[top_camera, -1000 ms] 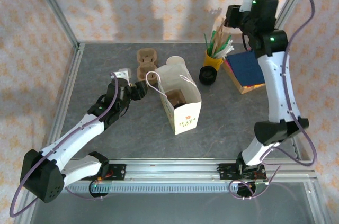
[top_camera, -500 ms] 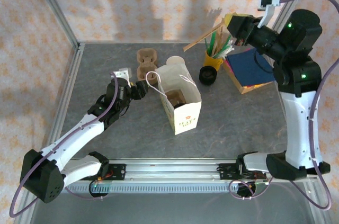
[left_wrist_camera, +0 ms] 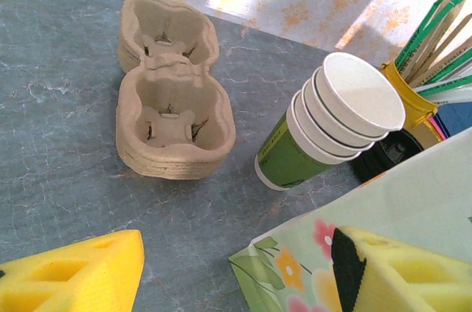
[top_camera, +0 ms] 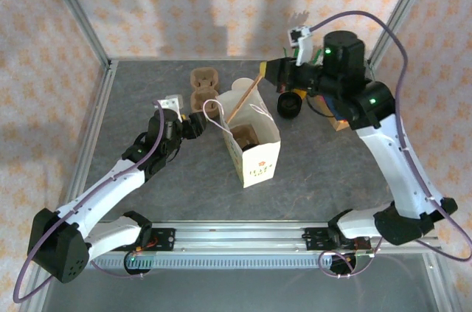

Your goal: Pack the takeout coffee

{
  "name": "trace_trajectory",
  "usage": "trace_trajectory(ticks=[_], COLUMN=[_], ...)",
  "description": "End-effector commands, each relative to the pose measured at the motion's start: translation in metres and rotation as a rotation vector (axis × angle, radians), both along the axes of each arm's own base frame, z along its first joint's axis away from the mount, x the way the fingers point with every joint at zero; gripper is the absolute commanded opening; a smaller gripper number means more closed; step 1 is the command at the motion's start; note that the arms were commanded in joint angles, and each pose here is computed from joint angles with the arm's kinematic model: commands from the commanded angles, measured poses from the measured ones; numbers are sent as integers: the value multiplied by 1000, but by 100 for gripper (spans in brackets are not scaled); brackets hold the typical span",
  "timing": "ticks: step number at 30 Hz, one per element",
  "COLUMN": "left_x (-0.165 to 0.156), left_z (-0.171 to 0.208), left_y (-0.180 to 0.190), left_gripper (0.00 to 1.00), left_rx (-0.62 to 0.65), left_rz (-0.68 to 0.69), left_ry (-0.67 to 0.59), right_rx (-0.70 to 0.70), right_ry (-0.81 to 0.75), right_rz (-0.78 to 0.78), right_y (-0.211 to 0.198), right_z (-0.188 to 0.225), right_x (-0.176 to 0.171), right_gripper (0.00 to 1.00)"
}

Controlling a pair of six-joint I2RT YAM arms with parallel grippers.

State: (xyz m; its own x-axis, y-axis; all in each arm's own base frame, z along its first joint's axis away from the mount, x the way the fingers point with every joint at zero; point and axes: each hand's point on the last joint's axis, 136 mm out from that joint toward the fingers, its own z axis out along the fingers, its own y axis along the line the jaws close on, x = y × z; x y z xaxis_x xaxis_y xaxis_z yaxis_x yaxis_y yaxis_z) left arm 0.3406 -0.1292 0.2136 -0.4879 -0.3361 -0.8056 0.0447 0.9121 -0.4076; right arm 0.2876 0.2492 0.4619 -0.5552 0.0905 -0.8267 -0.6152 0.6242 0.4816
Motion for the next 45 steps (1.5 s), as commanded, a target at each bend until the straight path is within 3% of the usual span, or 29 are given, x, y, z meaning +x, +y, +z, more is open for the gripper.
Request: trace_trajectory(ticks=[1,14,21,29,41,45], left_x=[3,3,3,3,7,8], left_z=[4,3,4,3,1,0], left_y=[1,0,2,3,-1,-2], left_gripper=[70,70,70,70,70,70], left_rx=[-22,-21,-11,-2,-6,-6], left_rz=[3,2,6,11,-2,-3], left_ry=[-23,-21,-19,-19,-13,-8], right_rx=[-90,-134,-49,-113,-143,-266], right_ry=[-34,-35,-156,-248,-51,-21], right_rz=[-118,-87,-67,-234,-46,-67], right_y=[-11,3,-1,-36,23,44], right_z=[-5,-25,26,51,-30,-56], right_x=[11,15,2,7,30,37], right_gripper=[0,0,0,0,0,0])
